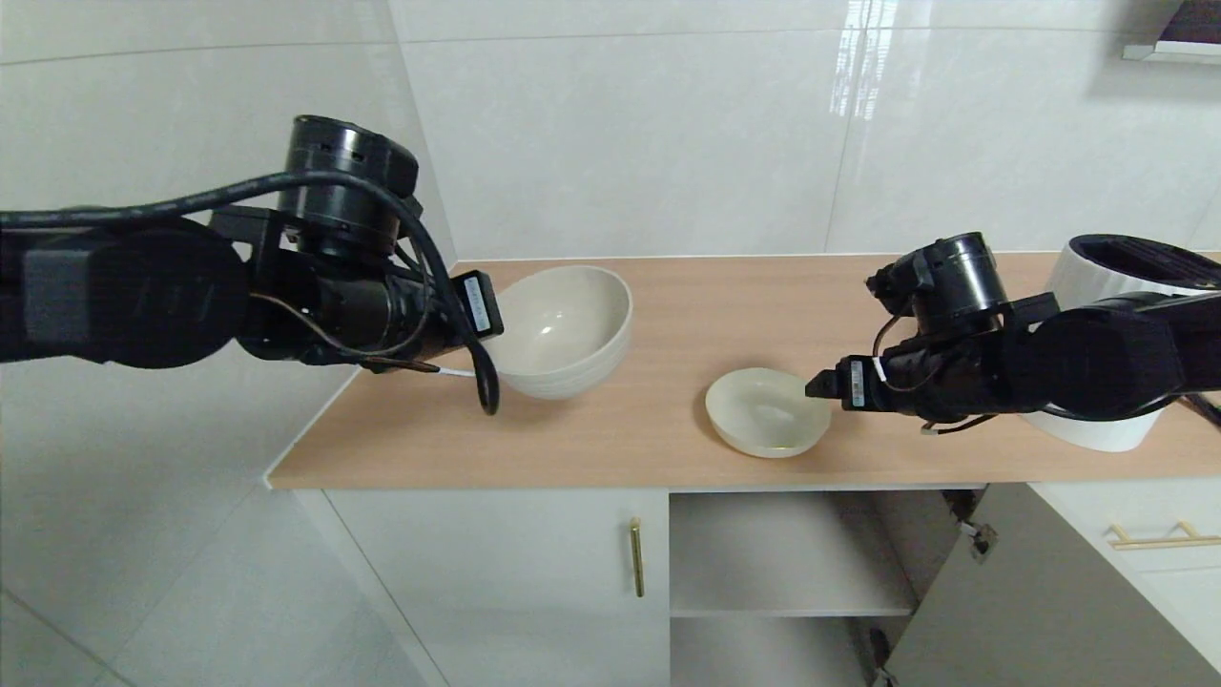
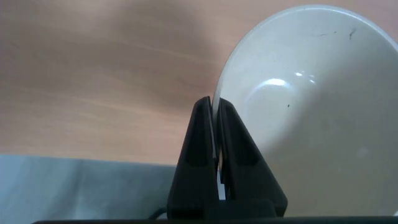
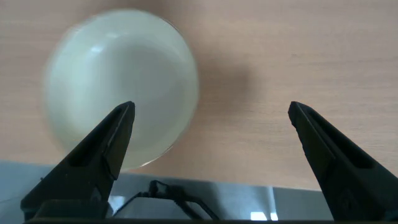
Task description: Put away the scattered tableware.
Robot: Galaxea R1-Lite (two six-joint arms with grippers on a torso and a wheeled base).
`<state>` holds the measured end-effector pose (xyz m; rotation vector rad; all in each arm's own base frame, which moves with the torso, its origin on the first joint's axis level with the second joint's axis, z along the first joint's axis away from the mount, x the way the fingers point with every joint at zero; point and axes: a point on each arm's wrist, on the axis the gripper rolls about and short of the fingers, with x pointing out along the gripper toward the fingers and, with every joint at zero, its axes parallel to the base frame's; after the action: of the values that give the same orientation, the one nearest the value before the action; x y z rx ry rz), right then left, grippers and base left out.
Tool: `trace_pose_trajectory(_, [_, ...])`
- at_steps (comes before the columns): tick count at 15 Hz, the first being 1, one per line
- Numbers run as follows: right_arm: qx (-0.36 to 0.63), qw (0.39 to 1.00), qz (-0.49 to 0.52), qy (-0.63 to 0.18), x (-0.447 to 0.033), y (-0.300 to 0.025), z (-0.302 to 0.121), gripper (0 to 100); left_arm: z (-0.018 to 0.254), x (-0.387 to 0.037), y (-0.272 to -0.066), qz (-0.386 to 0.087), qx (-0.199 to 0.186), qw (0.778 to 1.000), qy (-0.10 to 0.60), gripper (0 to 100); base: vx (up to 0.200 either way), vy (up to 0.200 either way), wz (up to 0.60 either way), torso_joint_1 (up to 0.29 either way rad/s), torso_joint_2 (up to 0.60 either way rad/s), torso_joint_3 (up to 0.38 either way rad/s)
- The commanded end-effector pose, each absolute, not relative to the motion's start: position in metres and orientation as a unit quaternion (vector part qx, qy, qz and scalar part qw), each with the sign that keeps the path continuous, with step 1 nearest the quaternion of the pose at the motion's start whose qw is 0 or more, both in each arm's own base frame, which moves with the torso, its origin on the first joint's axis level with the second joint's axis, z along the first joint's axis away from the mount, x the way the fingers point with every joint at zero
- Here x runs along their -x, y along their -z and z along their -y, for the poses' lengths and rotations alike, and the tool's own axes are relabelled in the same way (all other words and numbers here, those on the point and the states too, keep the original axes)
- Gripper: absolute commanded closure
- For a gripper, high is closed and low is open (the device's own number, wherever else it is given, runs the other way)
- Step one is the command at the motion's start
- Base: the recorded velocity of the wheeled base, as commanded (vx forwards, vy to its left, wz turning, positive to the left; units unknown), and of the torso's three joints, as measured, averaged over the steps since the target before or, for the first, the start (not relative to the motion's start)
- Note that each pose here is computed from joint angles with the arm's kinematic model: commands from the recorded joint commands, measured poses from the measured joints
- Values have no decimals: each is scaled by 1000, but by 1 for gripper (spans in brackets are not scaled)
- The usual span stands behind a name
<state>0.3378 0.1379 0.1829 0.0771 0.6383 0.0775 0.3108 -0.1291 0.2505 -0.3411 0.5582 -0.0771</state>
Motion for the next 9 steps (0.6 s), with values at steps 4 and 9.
trace_pose_trajectory(4, [-25,938,-345,-25,-356,-151,-146,0,122,-292,-270,-252,180,949,54,100,0,0,0,0,0,0])
trace_pose_trajectory(9, [-51,938,-343,-18,-363,-148,-150,100,126,-290,-270,-253,179,949,61,100,0,0,0,0,0,0])
